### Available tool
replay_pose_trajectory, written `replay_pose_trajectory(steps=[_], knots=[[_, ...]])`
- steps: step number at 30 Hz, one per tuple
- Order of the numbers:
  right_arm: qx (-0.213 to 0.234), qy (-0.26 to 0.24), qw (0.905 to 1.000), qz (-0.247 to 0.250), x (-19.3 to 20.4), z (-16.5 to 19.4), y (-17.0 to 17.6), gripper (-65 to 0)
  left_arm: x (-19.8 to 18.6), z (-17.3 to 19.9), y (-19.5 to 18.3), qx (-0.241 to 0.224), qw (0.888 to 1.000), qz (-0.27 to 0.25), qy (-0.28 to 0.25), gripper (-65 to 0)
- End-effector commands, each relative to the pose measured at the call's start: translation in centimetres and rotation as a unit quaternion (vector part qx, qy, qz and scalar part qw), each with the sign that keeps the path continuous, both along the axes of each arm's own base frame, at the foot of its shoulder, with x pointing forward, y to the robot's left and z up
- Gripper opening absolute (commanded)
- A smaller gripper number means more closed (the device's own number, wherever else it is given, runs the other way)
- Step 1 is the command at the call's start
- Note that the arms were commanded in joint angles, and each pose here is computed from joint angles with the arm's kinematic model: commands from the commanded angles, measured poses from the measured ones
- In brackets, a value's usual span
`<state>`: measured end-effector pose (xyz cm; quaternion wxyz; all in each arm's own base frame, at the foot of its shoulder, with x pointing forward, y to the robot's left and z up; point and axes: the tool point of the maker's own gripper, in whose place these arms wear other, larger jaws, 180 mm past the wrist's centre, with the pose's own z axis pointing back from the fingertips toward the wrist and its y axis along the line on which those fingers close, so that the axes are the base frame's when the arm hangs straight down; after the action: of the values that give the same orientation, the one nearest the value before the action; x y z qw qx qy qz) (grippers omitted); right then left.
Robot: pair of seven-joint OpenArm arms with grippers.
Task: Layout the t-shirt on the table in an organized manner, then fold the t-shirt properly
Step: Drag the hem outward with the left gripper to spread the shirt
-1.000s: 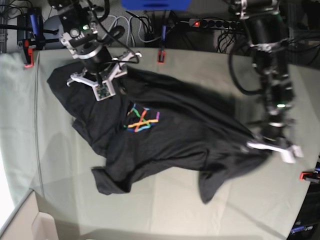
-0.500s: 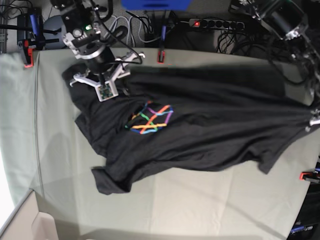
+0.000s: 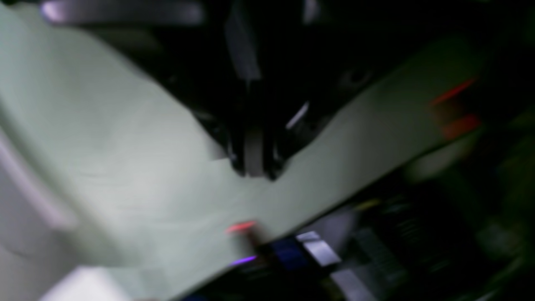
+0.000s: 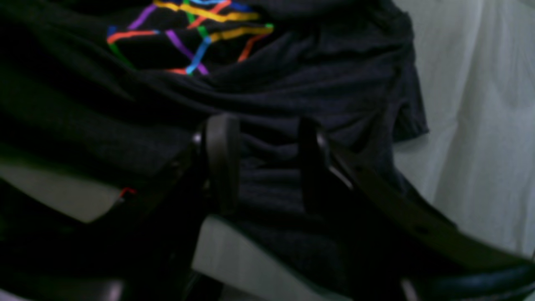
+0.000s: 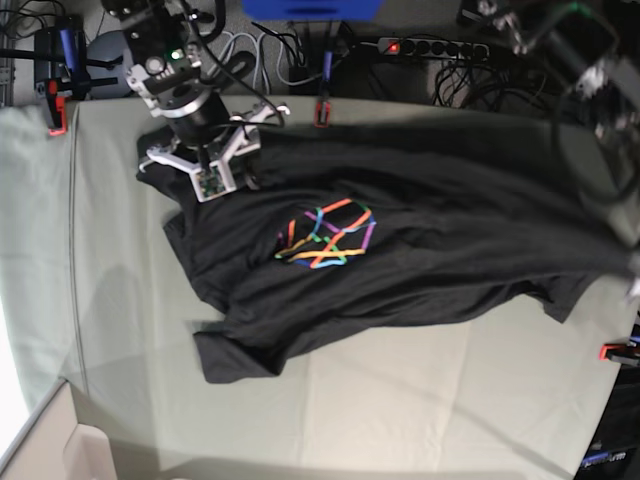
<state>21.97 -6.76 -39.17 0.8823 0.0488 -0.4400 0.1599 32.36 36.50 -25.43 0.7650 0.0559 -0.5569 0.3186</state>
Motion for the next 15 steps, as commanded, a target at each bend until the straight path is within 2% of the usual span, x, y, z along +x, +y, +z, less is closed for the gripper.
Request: replay_pose_trajectory(steps=[1,3,5,7,12,15], knots=[[0.005,-0.017,0.9998,0.000,0.4,0.8,0.1,-41.3,1.2,2.4,-0.2,0.024,0.999,-0.008,-0.030,-64.6],[0.005,-0.015,0.9999,0.000,0.3,0.7,0.1,-41.4,3.4,3.2,-2.5,0.027,0.998,-0.044,-0.040,-64.6],[0.004,-0.010,0.9999,0.000,0.1,0.6,0.1,-41.4,5.5,2.4,-4.8,0.018,0.996,-0.080,-0.031,-64.6],[0.005,-0.003,1.0000,0.000,-0.6,0.2,0.1,-41.4,7.8,0.7,-6.9,-0.001,0.994,-0.111,-0.011,-64.6],[0.006,0.010,0.9999,-0.001,-1.8,-0.2,0.1,-41.4,10.8,-5.6,-8.8,-0.068,0.987,-0.134,0.062,-63.9],[0.011,0.014,0.9998,-0.004,-2.0,-0.3,0.4,-41.4,11.9,-8.9,-9.7,-0.109,0.979,-0.138,0.104,-55.4]])
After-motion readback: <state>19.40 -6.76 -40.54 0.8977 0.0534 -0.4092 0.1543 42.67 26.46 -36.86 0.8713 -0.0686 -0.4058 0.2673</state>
